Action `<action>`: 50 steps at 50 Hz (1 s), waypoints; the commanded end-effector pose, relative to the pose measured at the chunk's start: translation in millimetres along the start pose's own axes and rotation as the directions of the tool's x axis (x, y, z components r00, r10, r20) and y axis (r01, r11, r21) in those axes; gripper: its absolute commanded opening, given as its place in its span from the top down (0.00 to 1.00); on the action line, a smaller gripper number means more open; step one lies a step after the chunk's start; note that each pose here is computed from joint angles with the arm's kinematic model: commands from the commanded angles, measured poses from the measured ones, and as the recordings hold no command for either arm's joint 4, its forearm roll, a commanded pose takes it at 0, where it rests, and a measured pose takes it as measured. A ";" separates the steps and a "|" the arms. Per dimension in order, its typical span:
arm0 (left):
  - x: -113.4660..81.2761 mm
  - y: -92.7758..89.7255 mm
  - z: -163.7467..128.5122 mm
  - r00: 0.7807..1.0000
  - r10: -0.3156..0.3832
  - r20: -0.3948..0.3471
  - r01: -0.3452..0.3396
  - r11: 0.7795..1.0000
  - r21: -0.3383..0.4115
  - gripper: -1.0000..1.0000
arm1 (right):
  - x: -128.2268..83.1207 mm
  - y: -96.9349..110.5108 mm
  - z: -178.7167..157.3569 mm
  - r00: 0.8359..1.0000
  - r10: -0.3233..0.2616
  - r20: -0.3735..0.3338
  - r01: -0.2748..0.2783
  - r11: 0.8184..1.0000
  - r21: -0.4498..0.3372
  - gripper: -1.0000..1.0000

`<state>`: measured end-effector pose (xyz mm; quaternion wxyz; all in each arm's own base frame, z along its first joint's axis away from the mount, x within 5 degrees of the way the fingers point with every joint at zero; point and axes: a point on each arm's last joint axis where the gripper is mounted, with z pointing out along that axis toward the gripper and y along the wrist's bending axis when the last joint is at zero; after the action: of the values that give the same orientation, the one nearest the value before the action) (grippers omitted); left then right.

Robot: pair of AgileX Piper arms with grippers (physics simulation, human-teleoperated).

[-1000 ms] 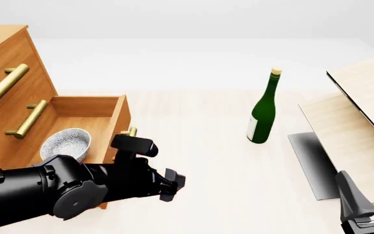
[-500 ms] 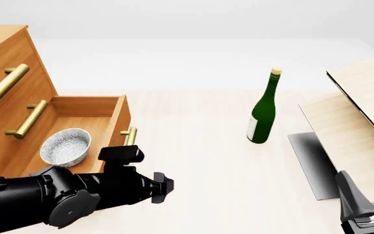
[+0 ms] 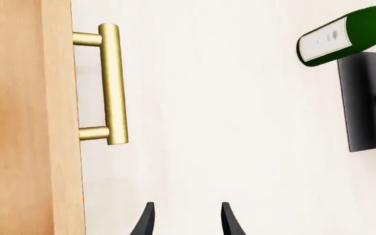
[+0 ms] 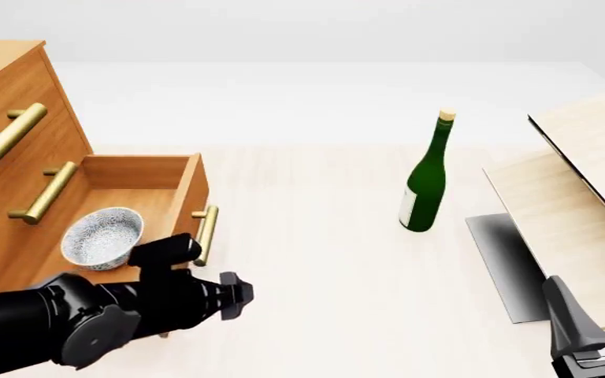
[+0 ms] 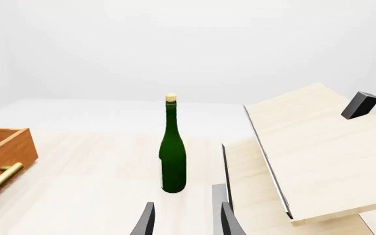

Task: Put the bowl in the bottom drawer of the cabinet and close it.

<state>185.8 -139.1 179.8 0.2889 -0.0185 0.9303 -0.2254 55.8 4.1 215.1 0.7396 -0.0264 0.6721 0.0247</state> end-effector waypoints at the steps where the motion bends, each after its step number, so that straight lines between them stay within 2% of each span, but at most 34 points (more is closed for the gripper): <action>1: -9.3 22.6 -4.9 0.996 -0.078 0.043 0.081 0.995 -0.056 0.00 | 0.0 0.0 0.0 1.000 0.000 0.000 0.000 1.000 0.000 0.00; 24: -16.4 48.2 -12.8 0.988 -0.128 0.089 0.139 0.983 -0.122 0.00 | 0.0 0.0 0.0 1.000 0.000 0.000 0.000 1.000 0.000 0.00; 34: -16.8 55.7 -13.7 0.987 -0.128 0.094 0.141 0.979 -0.145 0.00 | 0.0 0.0 0.0 1.000 0.000 0.000 0.000 1.000 0.000 0.00; 50: -15.6 72.5 -26.0 0.974 -0.181 0.136 0.204 0.963 -0.179 0.00 | 0.0 0.0 0.0 1.000 0.000 0.000 0.000 1.000 0.000 0.00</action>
<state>193.3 -77.6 177.0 0.3120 -0.1079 0.9286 -0.1694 55.8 4.1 215.1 0.7396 -0.0263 0.6721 0.0247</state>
